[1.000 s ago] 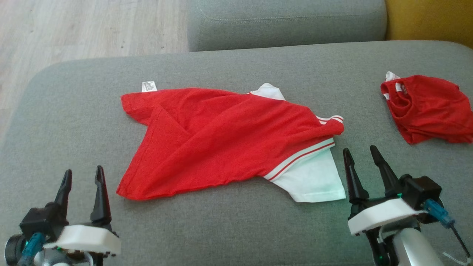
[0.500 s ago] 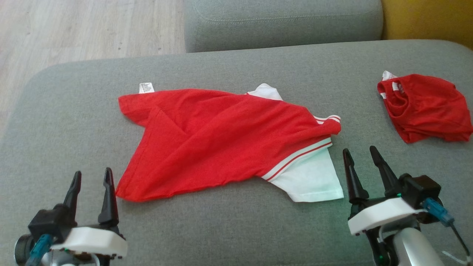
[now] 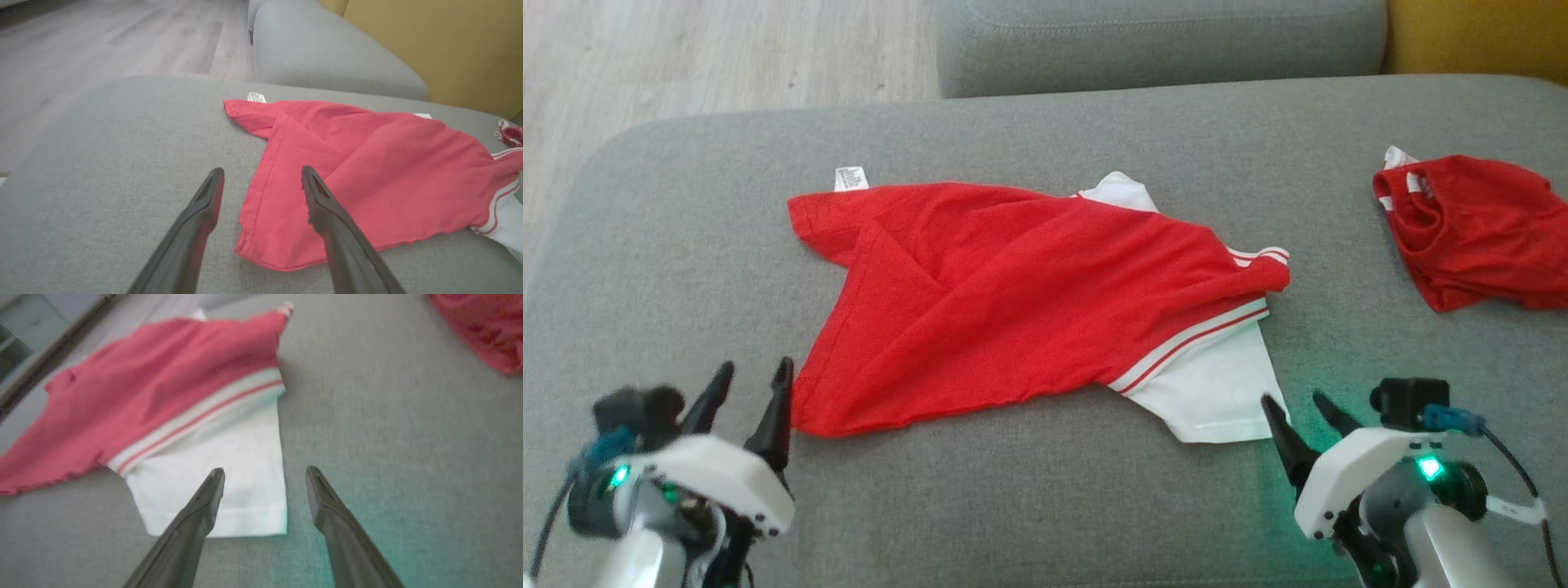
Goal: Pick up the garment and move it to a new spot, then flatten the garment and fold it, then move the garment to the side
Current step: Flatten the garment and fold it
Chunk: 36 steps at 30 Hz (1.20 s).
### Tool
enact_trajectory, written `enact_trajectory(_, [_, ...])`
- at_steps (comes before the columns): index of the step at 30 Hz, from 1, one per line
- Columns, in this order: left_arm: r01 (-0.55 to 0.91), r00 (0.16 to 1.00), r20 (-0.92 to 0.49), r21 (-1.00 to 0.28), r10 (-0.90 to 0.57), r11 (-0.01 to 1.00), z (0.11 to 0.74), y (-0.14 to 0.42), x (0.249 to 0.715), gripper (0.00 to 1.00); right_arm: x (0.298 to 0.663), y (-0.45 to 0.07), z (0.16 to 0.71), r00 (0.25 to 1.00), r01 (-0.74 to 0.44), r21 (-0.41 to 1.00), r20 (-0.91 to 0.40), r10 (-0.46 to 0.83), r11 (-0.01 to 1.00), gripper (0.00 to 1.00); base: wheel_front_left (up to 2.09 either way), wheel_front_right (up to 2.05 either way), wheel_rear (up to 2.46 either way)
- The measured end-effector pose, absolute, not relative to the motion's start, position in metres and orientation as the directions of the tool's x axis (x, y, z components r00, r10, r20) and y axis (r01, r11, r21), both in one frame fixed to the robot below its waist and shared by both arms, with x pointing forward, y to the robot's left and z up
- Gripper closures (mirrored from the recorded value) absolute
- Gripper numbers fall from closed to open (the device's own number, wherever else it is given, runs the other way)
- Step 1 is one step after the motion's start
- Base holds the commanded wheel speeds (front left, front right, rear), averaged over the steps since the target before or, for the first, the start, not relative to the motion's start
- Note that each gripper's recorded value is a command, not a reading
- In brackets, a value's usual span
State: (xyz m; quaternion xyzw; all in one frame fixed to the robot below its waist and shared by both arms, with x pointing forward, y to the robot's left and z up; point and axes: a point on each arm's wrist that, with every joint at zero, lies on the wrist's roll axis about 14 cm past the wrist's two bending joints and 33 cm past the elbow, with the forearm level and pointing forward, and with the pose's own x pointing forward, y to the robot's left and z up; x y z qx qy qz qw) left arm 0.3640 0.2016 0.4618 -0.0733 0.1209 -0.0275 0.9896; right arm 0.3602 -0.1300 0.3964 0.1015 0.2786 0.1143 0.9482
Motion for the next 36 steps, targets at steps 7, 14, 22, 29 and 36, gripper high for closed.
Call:
enact_trajectory(7, [0.097,0.877,-0.452,-0.166,-0.163,0.981,0.440,0.200,0.374,0.00,0.366,-0.131,0.380,0.746,-0.118,0.274,-0.611,0.267,0.955,0.00,0.00,0.00,0.00])
enact_trajectory(14, [0.118,0.760,-0.610,-0.207,-0.222,0.971,0.419,0.196,0.379,0.00,0.359,-0.124,0.366,0.665,-0.113,0.280,-0.691,0.282,0.953,0.00,0.00,0.00,0.00])
enact_trajectory(22, [0.088,0.562,-0.788,-0.244,-0.250,0.966,0.377,0.198,0.360,0.00,0.359,-0.121,0.366,0.640,-0.114,0.294,-0.709,0.296,0.949,0.00,0.00,0.00,0.00])
enact_trajectory(29, [0.030,0.508,-0.824,-0.275,-0.251,0.961,0.364,0.205,0.361,0.00,0.357,-0.107,0.362,0.604,-0.137,0.333,-0.718,0.345,0.933,0.00,0.00,0.00,0.00])
enact_trajectory(36, [0.036,0.486,-0.826,-0.308,-0.286,0.951,0.362,0.196,0.365,0.95,0.359,-0.103,0.359,0.585,-0.141,0.346,-0.727,0.360,0.928,1.00,0.00,0.00,0.00])
